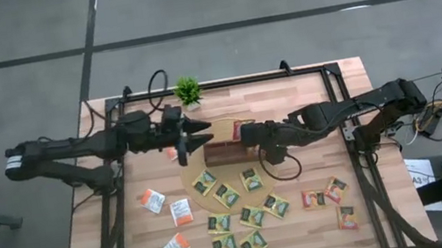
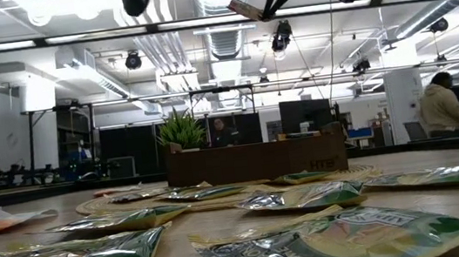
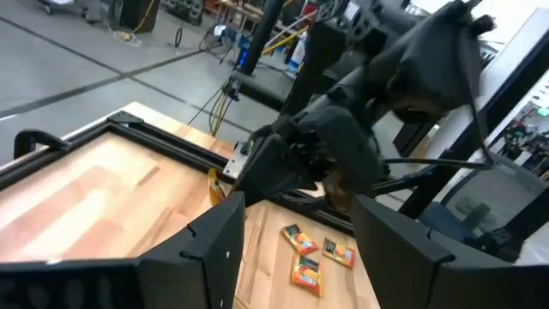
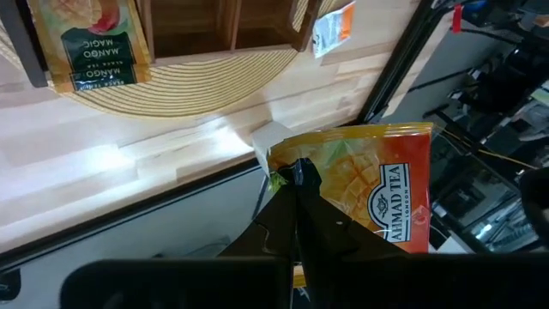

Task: Pick & Place Tea
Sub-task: Put the orange tea bag into the right section of the wooden organizer

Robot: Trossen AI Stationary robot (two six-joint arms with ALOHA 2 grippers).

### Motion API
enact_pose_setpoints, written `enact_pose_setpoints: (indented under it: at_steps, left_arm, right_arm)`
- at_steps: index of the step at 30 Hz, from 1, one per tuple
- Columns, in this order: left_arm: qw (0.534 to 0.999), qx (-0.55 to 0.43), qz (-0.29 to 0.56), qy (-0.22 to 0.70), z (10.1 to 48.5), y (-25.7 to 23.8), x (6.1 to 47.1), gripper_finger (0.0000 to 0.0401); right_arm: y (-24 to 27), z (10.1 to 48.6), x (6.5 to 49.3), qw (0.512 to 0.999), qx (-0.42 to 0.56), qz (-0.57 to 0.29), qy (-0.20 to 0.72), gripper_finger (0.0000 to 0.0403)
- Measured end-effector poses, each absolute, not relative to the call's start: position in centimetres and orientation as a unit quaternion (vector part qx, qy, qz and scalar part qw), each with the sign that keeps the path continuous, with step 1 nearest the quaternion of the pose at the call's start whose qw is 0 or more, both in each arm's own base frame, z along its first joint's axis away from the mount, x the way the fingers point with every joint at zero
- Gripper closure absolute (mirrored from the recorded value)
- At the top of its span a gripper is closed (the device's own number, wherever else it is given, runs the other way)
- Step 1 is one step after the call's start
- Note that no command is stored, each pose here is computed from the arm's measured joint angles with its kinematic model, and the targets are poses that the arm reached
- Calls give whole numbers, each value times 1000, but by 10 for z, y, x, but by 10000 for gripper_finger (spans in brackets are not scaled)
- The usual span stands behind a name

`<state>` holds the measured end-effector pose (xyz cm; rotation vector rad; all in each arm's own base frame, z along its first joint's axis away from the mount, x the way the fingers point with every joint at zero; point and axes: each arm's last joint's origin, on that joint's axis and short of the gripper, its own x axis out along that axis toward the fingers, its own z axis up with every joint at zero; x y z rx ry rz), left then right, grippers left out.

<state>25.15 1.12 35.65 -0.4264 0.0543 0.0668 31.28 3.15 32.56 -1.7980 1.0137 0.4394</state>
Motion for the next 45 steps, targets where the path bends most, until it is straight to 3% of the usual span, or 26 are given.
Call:
enact_pose_setpoints:
  at_steps: [34,41,45]
  left_arm:
    - [952,-272,81,112,307,21,316,194]
    - [952,-273,84,113,307,22,322,209]
    - [952,-274,81,113,308,24,323,240]
  right_arm:
    - [32,327,314,495,-742,176,415,394]
    - [32,327,314,495,-742,176,416,394]
    - [32,327,314,495,-742,177,416,394]
